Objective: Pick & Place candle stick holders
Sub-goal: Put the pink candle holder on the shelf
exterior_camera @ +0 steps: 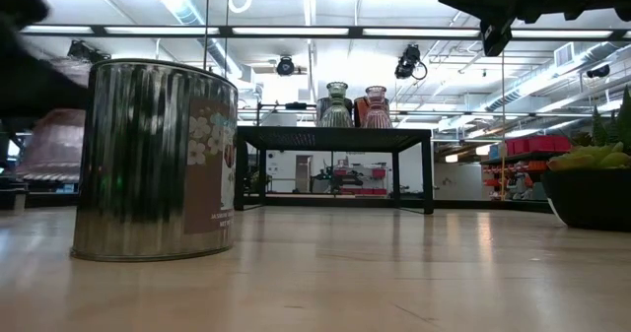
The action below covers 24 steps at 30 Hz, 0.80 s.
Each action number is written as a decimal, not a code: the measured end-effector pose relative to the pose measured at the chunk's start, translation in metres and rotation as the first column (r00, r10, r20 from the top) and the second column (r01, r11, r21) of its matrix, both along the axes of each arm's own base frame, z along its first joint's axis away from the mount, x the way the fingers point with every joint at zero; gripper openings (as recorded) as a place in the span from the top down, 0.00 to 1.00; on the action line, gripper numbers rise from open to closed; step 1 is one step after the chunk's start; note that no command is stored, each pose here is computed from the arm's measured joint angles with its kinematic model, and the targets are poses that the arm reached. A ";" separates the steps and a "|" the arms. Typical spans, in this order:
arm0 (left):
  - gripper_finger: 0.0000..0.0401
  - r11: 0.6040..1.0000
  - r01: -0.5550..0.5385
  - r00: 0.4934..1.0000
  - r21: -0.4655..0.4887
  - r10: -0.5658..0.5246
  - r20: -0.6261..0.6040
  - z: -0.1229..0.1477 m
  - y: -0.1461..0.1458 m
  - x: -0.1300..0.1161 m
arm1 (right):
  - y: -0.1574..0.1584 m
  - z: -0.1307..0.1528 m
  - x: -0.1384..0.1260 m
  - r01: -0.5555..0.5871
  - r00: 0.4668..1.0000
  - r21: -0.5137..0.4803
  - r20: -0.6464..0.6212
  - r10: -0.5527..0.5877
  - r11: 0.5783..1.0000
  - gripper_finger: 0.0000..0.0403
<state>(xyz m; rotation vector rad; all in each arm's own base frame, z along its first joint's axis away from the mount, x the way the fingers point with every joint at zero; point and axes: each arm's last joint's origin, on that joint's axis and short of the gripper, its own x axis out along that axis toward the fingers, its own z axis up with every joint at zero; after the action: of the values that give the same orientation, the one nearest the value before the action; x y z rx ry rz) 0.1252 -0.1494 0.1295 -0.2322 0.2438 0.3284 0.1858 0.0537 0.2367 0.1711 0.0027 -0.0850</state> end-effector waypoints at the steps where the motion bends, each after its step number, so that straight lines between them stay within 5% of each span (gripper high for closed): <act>1: 0.68 1.000 -0.007 1.000 0.001 0.007 -0.007 0.004 0.004 0.004 | 0.000 0.000 0.000 0.000 1.000 0.000 0.000 0.000 1.000 0.98; 13: 0.68 0.989 -0.035 0.999 0.144 0.034 0.011 0.082 0.068 0.038 | 0.000 0.000 0.000 0.000 1.000 -0.001 -0.004 0.000 1.000 0.98; 24: 0.68 0.982 -0.092 0.991 0.163 0.074 0.111 0.105 0.141 0.059 | -0.001 0.000 0.000 0.004 1.000 -0.009 -0.004 -0.004 1.000 0.98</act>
<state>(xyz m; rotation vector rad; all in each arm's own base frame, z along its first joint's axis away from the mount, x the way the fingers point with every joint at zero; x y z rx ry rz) 0.1842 -0.0080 0.2349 -0.0925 0.1019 0.4167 0.1860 0.0530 0.2363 0.1617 0.0063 -0.0898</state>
